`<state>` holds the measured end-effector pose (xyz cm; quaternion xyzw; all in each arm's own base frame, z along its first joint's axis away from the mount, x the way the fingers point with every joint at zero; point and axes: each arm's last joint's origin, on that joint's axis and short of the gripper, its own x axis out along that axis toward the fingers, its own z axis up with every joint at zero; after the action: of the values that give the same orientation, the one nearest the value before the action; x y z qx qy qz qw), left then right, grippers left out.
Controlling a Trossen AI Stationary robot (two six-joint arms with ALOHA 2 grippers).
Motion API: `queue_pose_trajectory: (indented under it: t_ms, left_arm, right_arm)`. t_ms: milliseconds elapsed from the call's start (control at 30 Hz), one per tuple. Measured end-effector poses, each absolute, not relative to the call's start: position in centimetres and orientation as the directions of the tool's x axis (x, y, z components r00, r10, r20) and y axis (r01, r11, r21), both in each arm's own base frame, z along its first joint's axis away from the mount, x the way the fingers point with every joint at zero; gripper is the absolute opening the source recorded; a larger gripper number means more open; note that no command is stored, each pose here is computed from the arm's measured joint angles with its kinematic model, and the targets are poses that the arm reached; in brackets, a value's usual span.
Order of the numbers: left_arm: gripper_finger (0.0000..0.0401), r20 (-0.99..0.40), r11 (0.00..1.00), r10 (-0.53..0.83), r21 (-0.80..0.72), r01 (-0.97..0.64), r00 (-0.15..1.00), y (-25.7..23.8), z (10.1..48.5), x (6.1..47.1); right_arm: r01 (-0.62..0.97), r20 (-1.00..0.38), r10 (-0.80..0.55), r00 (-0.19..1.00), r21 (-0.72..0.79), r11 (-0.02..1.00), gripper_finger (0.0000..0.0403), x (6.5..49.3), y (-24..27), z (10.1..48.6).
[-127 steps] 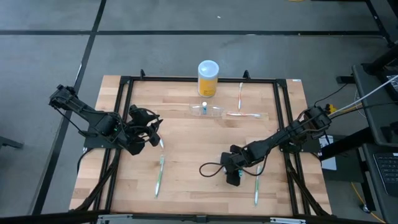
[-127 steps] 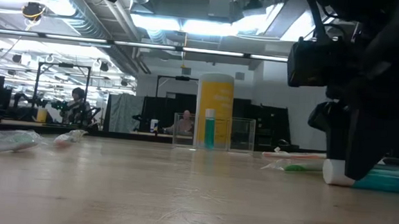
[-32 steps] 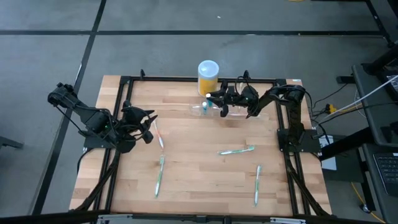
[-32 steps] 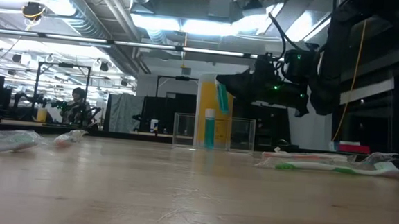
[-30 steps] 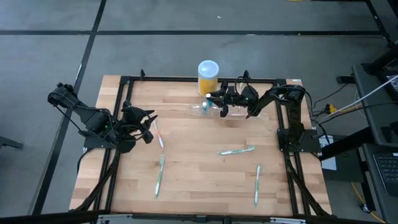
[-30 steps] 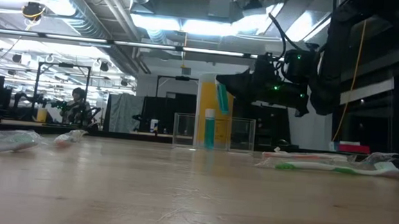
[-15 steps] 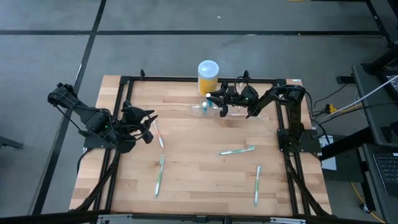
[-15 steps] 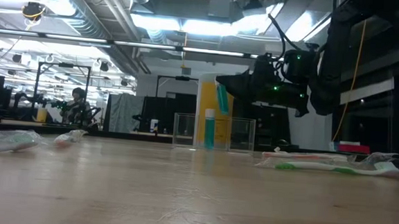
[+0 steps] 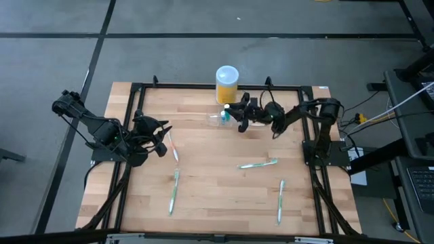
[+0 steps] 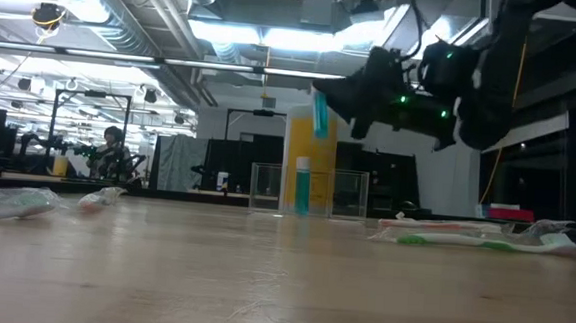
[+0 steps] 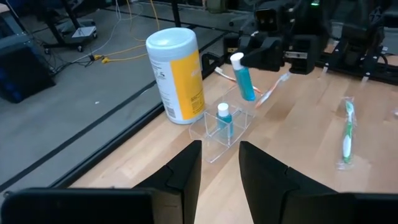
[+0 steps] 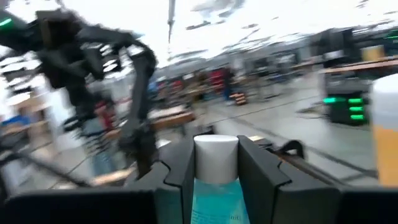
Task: Pick & Place toothbrushing station
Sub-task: Put the blue mouthwash into the transparent organizer
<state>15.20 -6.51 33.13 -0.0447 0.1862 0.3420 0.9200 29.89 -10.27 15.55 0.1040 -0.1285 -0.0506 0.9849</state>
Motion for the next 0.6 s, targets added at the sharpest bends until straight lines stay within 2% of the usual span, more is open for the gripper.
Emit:
queue_pose_trajectory:
  t_ms: [100,200,400,500,600]
  left_arm:
    - [0.0104,-0.373,0.760,0.613,0.037,-0.649,0.697,-6.5,33.1,15.2]
    - [0.0104,-0.371,0.757,0.615,0.030,-0.653,0.696,-6.5,33.1,15.2]
    - [0.0103,-0.361,0.750,0.624,0.024,-0.661,0.693,-6.5,33.2,15.2]
    - [0.0103,-0.361,0.749,0.624,0.021,-0.663,0.693,-6.5,33.2,15.2]
    - [0.0104,-0.361,0.749,0.624,0.021,-0.663,0.693,-6.5,33.2,15.2]
  right_arm:
    - [0.200,0.208,-0.259,0.943,0.268,0.942,0.0094,30.1,-7.6,15.5]
    - [0.406,0.128,-0.457,0.880,0.296,0.865,0.0094,30.9,-5.0,15.2]
    - [0.791,0.061,-0.814,0.578,0.203,0.577,0.0094,33.1,-1.6,16.9]
    - [0.864,0.028,-0.875,0.484,0.145,0.482,0.0094,34.4,-1.2,17.7]
    - [0.875,-0.011,-0.882,0.471,0.128,0.466,0.0094,35.3,-1.3,18.0]
